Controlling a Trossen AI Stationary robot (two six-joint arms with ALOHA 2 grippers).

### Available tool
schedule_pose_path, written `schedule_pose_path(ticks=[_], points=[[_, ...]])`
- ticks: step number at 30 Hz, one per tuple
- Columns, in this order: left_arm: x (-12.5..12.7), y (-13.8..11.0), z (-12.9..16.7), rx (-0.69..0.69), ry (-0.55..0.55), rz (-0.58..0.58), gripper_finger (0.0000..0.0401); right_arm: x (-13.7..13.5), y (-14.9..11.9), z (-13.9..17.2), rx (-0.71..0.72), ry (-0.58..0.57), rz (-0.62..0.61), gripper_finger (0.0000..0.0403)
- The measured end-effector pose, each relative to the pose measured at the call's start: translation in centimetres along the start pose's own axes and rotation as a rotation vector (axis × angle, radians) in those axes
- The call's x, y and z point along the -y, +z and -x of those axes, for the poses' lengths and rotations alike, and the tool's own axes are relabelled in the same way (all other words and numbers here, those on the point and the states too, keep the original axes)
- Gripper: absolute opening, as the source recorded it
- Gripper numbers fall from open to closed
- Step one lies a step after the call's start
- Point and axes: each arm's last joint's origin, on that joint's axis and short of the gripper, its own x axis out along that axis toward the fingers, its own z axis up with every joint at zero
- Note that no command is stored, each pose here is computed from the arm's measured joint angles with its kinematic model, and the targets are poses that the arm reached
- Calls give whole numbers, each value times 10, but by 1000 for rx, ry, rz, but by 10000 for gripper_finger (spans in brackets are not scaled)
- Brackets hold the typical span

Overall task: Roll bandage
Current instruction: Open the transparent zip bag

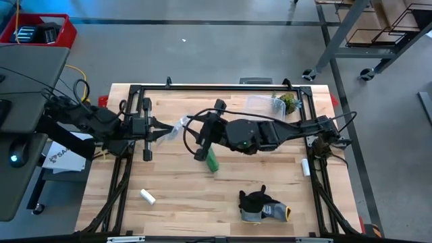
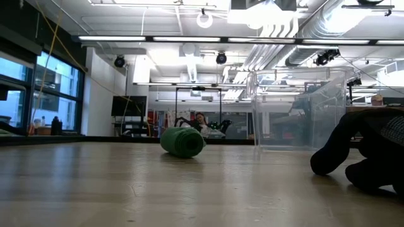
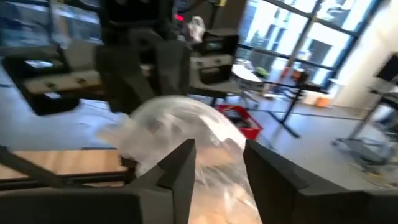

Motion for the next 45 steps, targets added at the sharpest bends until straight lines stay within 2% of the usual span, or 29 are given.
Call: schedule_pose_path(ticks=[7,13,16,19,23,26,30,34,37,41,43,45], points=[[3,5,-7,37,30,-57,0,-2,0,1,5,29,-11,118],[2,6,-7,51,37,-51,0,0,-1,1,-16,-37,-5,118],[4,6,-7,58,-1,-51,0,0,-1,0,-18,-35,-2,113],[5,6,-8,61,-29,-54,0,1,-1,0,-16,-28,2,87],[8,3,-11,37,-59,-60,0,3,-2,-2,-16,-25,-6,16],[9,2,-11,23,-55,-61,0,3,-2,-3,-16,-1,-68,4],[2,-1,-3,-15,25,-38,0,3,-1,4,-34,-6,-131,1],[-7,-2,7,-31,87,8,0,2,6,14,-18,126,-186,0],[-10,-4,8,-52,144,2,0,-4,-1,13,-71,266,-185,0],[-14,-5,5,-61,177,11,0,-19,-15,5,-136,384,-162,0],[-14,-6,4,-65,173,20,0,-23,-18,4,-141,367,-130,0],[-12,-7,5,-80,158,-19,0,-22,-18,5,-141,296,-106,0]])
